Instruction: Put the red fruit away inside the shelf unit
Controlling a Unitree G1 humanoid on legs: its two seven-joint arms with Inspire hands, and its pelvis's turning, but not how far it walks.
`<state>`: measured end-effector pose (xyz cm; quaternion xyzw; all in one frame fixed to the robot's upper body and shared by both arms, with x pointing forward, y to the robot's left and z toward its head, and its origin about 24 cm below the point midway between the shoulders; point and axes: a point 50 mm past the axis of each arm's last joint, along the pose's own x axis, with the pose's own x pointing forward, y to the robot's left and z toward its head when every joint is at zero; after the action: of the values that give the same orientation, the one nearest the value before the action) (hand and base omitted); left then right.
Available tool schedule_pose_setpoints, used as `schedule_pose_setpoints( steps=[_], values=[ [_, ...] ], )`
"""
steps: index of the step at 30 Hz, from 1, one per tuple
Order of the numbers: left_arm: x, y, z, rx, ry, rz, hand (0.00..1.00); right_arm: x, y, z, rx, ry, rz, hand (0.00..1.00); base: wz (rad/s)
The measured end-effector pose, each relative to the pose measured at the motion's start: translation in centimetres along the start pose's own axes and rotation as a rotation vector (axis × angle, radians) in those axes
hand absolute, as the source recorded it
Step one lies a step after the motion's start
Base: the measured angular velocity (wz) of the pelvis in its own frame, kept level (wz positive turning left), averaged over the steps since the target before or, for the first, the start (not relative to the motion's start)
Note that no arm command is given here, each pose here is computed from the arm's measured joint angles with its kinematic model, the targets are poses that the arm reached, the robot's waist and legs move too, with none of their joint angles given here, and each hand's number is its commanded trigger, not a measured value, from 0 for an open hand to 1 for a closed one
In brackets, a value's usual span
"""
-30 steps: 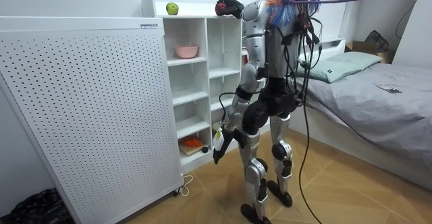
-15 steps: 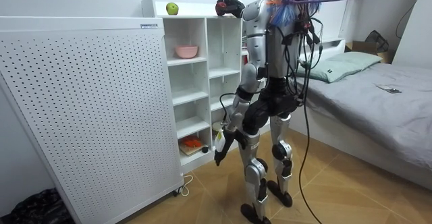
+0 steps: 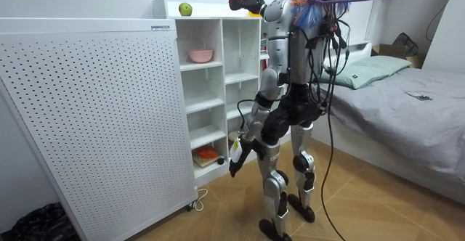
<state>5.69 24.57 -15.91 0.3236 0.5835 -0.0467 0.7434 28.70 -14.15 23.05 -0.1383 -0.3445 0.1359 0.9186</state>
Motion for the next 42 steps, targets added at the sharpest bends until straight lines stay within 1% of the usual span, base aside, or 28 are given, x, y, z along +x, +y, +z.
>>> schedule_pose_setpoints(
  steps=[4, 8, 10, 14, 17, 19, 23, 26, 28, 29, 31, 34, 36, 41, 42],
  values=[
    [-0.1, -0.6, -0.4, 0.014, 0.014, -0.009, 0.0, -0.4, 0.5, -0.2, 0.015, 0.012, 0.035, 1.0, 0.0],
    [-0.2, -0.7, -0.6, 0.013, 0.023, -0.005, 0.0, -1.2, 0.6, -1.1, 0.028, 0.055, 0.041, 1.0, 0.0],
    [-0.2, -0.8, -0.6, 0.019, 0.025, 0.003, 0.0, -2.0, 0.8, -2.7, 0.061, 0.129, 0.035, 1.0, 0.0],
    [-0.2, -1.1, -0.6, 0.039, 0.031, -0.005, 0.0, -3.2, 1.4, -4.8, 0.115, 0.225, 0.023, 1.0, -0.02],
    [-0.1, -1.2, -0.2, 0.036, 0.018, -0.004, 0.0, -4.2, 1.9, -7.2, 0.202, 0.33, -0.02, 1.0, 0.0],
    [0.1, -0.9, 0.5, -0.014, 0.011, 0.005, 0.0, -5.4, 2.5, -10.0, 0.336, 0.451, -0.092, 1.0, 0.0],
    [0.3, -0.5, 1.4, -0.071, -0.002, 0.009, 0.0, -7.0, 3.5, -12.6, 0.443, 0.577, -0.176, 1.0, 0.08],
    [0.5, -0.1, 2.4, -0.104, -0.023, 0.028, 0.0, -9.0, 3.9, -15.1, 0.505, 0.71, -0.275, 1.0, 0.16],
    [0.5, -0.2, 2.9, -0.146, -0.036, 0.038, 0.0, -10.4, 3.9, -16.4, 0.561, 0.787, -0.344, 1.0, 0.0],
    [0.5, -0.4, 2.9, -0.153, -0.035, 0.034, 0.0, -10.6, 4.0, -16.7, 0.572, 0.803, -0.356, 1.0, 0.0],
    [0.5, -1.0, 3.0, -0.155, -0.027, 0.016, 0.0, -12.2, 4.0, -18.1, 0.624, 0.89, -0.436, 1.0, 0.0],
    [0.4, -1.4, 3.2, -0.122, -0.037, 0.004, 0.0, -12.8, 3.6, -18.7, 0.698, 0.917, -0.52, 1.0, -0.01],
    [0.4, -1.5, 3.4, -0.127, -0.039, -0.001, 0.0, -13.2, 3.4, -19.0, 0.746, 0.928, -0.57, 1.0, 0.0],
    [0.3, -1.8, 3.4, -0.188, -0.024, -0.017, 0.0, -13.7, 3.0, -19.8, 0.877, 0.956, -0.703, 1.0, 0.02],
    [0.3, -1.9, 3.3, -0.196, -0.02, -0.026, 0.0, -13.5, 2.8, -19.9, 0.939, 0.941, -0.75, 1.0, -0.03]
  ],
)
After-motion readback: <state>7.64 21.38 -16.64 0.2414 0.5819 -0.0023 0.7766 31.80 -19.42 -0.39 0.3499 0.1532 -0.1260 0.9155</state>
